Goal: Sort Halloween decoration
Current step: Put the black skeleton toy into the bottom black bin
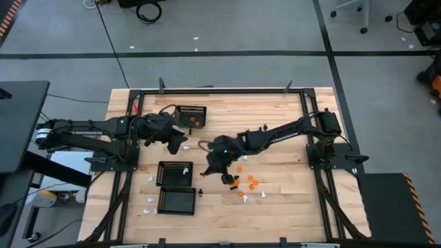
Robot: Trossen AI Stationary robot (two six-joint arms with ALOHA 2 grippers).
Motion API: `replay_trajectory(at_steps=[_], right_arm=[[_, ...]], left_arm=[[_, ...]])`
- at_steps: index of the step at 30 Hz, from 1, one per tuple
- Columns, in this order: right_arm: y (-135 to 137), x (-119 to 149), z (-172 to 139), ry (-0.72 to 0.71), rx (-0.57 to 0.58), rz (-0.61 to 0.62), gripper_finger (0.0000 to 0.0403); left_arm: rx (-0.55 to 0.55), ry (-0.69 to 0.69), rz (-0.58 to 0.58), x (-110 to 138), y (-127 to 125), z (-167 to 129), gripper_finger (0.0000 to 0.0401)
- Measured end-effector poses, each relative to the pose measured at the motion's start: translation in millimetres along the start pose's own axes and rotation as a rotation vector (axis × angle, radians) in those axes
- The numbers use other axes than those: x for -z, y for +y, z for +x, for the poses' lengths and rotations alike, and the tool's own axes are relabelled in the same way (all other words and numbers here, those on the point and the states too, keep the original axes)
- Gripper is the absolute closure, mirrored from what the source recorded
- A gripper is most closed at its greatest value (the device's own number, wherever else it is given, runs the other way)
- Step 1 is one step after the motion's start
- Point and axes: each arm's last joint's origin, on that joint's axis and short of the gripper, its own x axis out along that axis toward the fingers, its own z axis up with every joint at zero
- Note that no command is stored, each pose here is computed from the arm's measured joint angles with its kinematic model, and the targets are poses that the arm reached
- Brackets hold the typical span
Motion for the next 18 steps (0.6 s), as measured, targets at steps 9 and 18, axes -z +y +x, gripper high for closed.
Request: replay_trajectory(at_steps=[9, 18], right_arm=[[24, -34, 21, -0.089, -0.033, -0.121, 0.0387], [19, -45, 87, -0.044, 0.038, -0.02, 0.0387]], left_arm=[[0.007, -0.012, -0.097, -12, -5, -40, 0.0239], [0.051, -0.175, -0.016, -16, 0, -81, 0.0239]])
